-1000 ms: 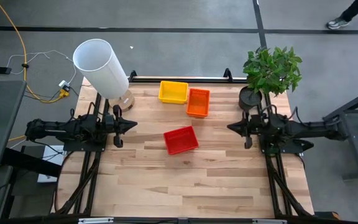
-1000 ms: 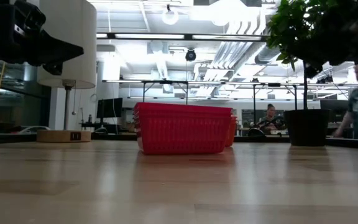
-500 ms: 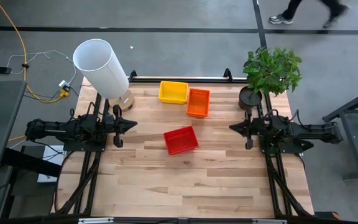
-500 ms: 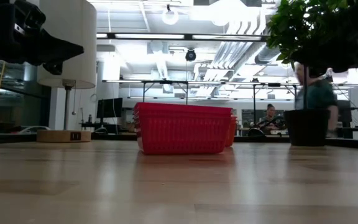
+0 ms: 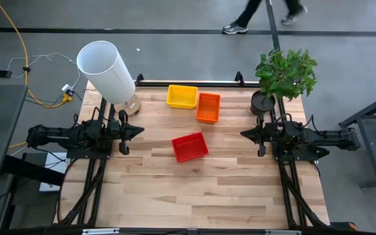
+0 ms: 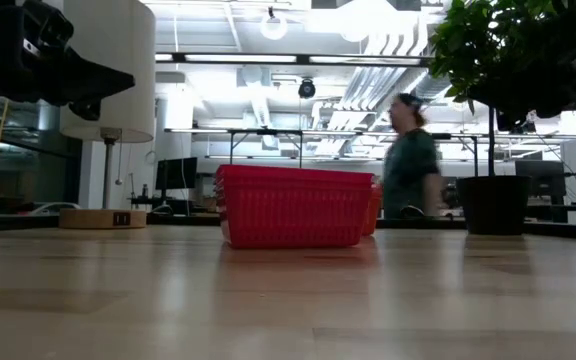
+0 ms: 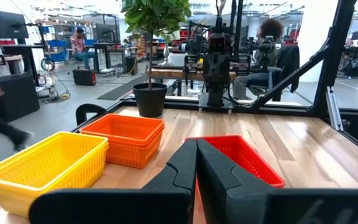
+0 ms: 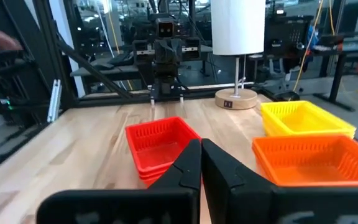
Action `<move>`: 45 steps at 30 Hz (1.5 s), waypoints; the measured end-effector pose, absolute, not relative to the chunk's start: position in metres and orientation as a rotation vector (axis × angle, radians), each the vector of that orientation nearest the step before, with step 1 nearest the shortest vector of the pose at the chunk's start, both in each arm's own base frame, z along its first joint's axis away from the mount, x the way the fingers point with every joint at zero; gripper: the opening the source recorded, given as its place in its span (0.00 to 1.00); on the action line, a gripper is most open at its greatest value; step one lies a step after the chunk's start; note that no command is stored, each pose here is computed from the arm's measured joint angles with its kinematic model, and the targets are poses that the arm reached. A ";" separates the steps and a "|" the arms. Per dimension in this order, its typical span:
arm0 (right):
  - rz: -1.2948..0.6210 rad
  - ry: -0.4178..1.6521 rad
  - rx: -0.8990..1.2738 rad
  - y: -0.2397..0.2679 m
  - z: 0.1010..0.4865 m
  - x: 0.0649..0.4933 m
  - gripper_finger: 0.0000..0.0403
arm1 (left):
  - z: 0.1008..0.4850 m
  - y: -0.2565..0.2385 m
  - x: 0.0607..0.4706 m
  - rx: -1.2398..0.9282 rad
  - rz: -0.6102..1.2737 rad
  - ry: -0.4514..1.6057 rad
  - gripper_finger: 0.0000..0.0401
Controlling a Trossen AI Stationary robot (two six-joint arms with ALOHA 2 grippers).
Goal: Stack baskets by color
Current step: Return to Home Position
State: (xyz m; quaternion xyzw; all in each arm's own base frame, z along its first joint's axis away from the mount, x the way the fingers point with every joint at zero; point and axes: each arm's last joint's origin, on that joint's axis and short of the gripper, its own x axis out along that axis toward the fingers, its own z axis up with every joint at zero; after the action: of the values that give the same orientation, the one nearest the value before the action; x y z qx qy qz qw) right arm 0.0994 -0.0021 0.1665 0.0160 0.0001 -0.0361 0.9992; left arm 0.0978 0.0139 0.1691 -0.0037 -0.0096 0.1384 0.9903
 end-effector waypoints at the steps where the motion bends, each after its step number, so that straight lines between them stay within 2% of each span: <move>1: -0.072 0.000 0.046 -0.002 0.166 0.099 0.00 | 0.169 0.014 0.098 -0.008 0.278 -0.018 0.00; 28: -0.067 -0.023 0.046 -0.002 0.168 0.098 0.00 | 0.171 0.013 0.096 -0.009 0.273 -0.050 0.00; 45: -0.067 -0.023 0.046 -0.002 0.168 0.098 0.00 | 0.171 0.007 0.097 -0.010 0.200 -0.048 0.00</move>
State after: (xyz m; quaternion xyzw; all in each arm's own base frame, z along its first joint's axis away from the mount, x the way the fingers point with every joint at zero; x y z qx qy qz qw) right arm 0.0980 -0.0019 0.1680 0.0228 -0.0115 -0.0333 0.9991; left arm 0.0967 0.0065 0.1713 -0.0050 -0.0238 0.0999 0.9947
